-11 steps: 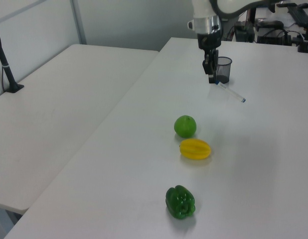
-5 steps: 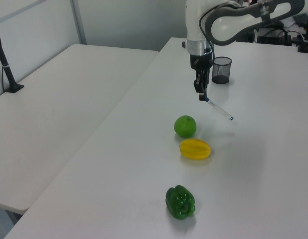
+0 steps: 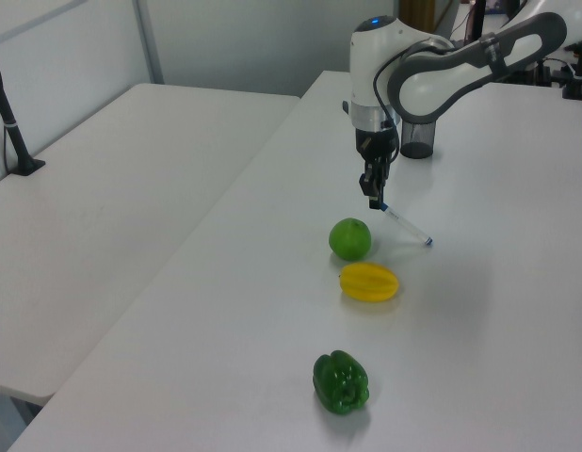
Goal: Take marker pen
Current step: 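Lower the marker onto the table beside the apple and open the gripper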
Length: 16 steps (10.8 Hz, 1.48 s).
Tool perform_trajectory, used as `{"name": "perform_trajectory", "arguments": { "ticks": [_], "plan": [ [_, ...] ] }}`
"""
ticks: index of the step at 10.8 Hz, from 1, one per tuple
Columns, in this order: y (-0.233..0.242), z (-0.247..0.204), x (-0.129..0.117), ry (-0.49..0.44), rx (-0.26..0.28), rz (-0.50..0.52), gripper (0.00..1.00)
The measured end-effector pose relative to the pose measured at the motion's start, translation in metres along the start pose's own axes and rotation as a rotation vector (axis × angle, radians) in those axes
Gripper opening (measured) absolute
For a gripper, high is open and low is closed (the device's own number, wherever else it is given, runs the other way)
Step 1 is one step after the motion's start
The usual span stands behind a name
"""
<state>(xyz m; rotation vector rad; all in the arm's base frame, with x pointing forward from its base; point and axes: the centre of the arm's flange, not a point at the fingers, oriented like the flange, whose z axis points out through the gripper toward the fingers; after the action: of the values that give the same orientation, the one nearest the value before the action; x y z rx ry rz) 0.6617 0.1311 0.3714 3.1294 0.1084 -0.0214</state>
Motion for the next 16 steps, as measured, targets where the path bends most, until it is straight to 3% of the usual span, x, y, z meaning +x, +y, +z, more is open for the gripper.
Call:
{"name": "perform_trajectory", "arguments": {
  "ticks": [11, 12, 16],
  "plan": [
    [-0.013, 0.045, 0.002, 0.045, -0.061, -0.049, 0.18],
    [-0.012, 0.045, 0.002, 0.045, -0.061, -0.048, 0.22],
    [-0.011, 0.044, 0.003, 0.047, -0.061, -0.045, 0.79]
  ]
}}
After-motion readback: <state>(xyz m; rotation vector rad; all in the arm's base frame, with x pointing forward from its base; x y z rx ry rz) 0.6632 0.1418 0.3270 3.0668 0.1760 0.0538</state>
